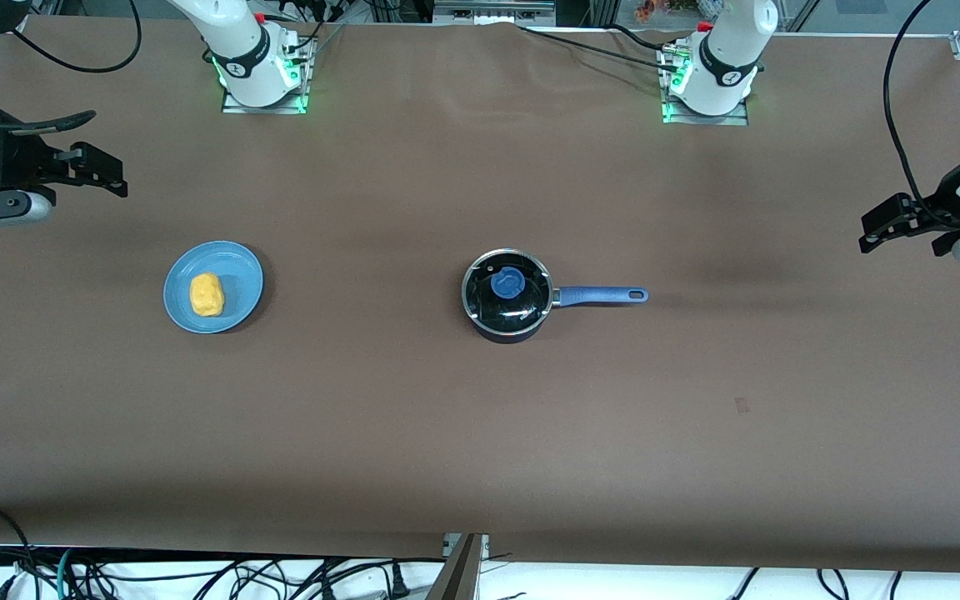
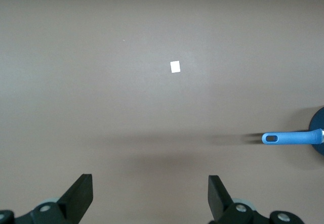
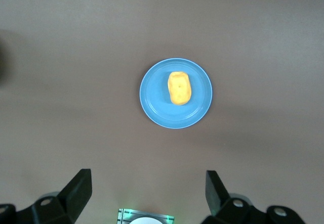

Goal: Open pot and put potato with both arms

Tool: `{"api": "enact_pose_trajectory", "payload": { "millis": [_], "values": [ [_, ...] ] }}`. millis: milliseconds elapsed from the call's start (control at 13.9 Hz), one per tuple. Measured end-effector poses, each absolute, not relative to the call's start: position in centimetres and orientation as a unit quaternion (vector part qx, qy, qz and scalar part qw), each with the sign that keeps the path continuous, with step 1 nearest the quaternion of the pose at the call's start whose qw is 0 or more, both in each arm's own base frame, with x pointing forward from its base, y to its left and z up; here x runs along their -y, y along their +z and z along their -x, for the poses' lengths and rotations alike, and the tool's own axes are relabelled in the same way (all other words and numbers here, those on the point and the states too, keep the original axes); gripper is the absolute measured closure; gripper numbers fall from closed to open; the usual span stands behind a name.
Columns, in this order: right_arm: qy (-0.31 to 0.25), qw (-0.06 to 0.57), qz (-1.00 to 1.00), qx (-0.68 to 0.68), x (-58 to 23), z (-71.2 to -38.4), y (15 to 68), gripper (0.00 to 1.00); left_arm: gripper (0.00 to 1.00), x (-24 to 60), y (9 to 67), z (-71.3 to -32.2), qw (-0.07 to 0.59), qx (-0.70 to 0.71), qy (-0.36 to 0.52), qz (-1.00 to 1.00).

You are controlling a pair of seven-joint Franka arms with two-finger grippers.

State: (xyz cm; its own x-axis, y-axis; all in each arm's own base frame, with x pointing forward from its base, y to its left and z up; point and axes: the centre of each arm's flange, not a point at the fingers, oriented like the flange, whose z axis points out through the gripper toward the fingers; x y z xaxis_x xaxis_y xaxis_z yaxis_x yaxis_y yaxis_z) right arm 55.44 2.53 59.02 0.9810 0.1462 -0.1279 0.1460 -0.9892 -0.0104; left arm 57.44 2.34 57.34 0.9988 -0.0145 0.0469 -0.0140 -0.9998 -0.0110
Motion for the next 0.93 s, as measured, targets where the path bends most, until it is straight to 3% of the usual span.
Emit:
{"api": "enact_pose_trajectory", "payload": {
  "millis": [933],
  "values": [
    [0.061, 0.0, 0.995, 0.073, -2.57, -56.07, 59.12, 0.0, 0.0, -2.5, 57.56, -58.04, 0.004, -0.006, -0.025, 1.0]
  ]
}}
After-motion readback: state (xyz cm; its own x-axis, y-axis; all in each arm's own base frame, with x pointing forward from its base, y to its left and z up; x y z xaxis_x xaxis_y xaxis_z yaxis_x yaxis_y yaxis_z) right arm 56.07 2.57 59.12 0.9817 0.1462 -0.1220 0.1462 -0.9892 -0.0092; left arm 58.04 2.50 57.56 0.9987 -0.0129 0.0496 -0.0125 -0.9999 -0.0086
